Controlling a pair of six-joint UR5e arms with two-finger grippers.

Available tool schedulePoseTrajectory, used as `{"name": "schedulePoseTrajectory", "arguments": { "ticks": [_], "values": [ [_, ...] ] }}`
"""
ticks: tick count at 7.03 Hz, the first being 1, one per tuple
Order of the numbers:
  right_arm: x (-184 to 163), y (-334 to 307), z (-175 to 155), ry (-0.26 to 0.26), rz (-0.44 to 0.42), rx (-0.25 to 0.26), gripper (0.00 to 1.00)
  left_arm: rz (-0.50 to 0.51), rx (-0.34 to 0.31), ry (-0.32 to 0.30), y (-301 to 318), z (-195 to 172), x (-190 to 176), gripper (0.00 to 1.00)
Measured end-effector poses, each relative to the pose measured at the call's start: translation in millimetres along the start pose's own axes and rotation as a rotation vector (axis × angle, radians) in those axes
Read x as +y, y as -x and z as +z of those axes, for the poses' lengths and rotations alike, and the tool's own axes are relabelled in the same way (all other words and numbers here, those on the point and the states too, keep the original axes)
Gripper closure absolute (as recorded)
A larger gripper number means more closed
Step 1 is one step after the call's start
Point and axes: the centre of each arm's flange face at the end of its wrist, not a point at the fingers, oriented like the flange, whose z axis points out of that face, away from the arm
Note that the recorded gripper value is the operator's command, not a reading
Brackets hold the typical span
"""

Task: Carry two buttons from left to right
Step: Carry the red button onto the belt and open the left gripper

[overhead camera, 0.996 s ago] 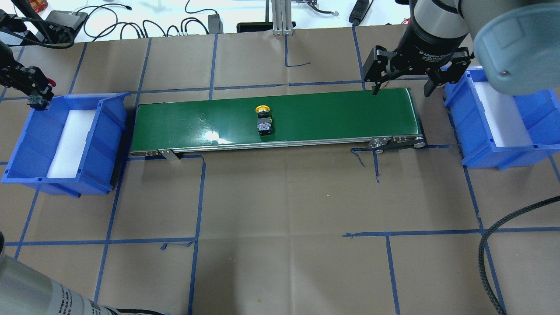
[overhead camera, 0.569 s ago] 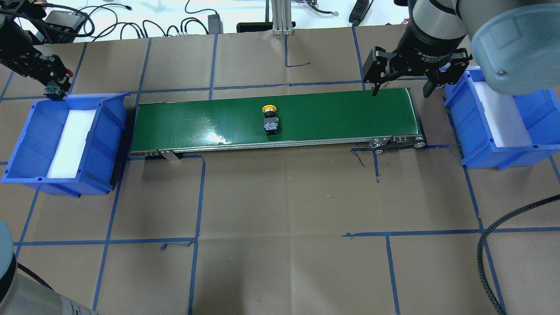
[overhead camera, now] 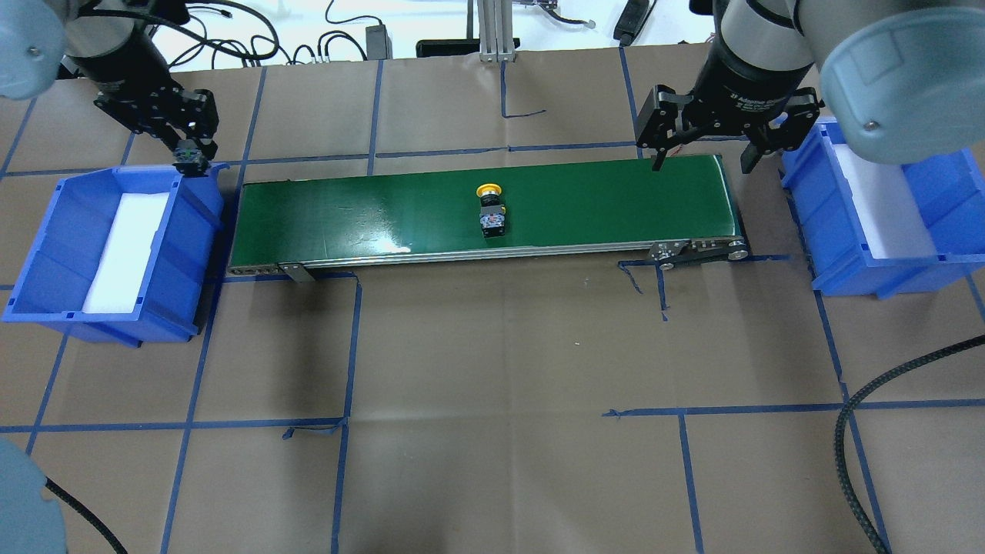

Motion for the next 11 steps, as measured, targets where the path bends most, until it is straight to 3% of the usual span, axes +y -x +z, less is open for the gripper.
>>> {"name": "schedulePoseTrajectory", "arguments": {
  "ticks": [3,7,11],
  "values": [
    [-0.9,0.1,2.1,0.005,0.0,0.001,0.0,-0.027,-0.015,0.016,-55.9,37.0,1.5,0.92],
    [-1.2,0.1,8.5,0.017,0.0,0.003,0.0,-0.007,-0.026,-0.078,-60.2,121.4,17.4,0.92],
    [-29.4,4.1,42.7,0.005,0.001,0.002,0.0,-0.013,-0.009,-0.087,-56.0,143.1,-2.3,0.89]
  ]
}}
